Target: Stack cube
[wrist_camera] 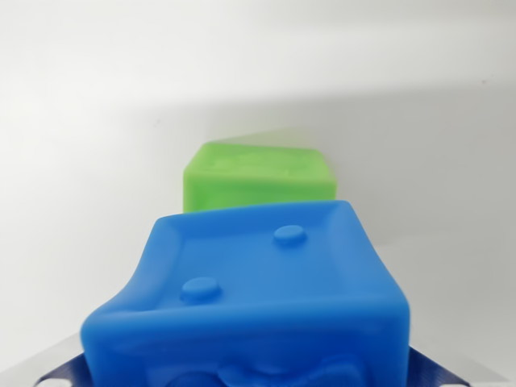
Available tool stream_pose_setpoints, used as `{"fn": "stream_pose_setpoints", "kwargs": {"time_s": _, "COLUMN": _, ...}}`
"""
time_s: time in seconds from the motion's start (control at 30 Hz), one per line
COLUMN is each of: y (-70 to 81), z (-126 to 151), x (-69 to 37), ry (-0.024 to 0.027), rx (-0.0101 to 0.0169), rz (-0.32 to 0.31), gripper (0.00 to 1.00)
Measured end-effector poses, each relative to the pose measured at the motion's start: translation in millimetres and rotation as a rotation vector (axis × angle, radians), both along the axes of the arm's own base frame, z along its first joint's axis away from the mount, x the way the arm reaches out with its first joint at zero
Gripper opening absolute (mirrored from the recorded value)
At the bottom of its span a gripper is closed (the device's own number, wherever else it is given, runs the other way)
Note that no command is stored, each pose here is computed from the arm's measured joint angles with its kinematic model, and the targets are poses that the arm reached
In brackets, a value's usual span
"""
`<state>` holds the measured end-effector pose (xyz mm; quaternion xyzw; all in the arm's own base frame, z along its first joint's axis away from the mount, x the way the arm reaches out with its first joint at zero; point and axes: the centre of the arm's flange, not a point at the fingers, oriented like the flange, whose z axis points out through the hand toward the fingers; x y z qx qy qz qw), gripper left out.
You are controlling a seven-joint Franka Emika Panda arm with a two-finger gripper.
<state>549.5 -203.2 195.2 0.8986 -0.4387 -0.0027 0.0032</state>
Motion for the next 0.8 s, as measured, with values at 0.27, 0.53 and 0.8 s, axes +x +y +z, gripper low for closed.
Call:
{"fn": "stream_pose_setpoints", "kwargs": {"time_s": 0.27, "y": 0.2, "z": -13, "x": -0.2, "ry": -0.0003, "rx": 0.0004, "rz": 0.001, "gripper": 0.00}}
{"fn": "stream_pose_setpoints", "kwargs": {"time_s": 0.53, "y": 0.1, "z": -21, "x": 0.0, "ry": -0.0006, "rx": 0.0008, "rz": 0.000, "gripper": 0.00}}
{"fn": "stream_pose_setpoints", "kwargs": {"time_s": 0.8, "y": 0.3, "z": -25, "x": 0.1, "ry": -0.0012, "rx": 0.0002, "rz": 0.001, "gripper": 0.00}}
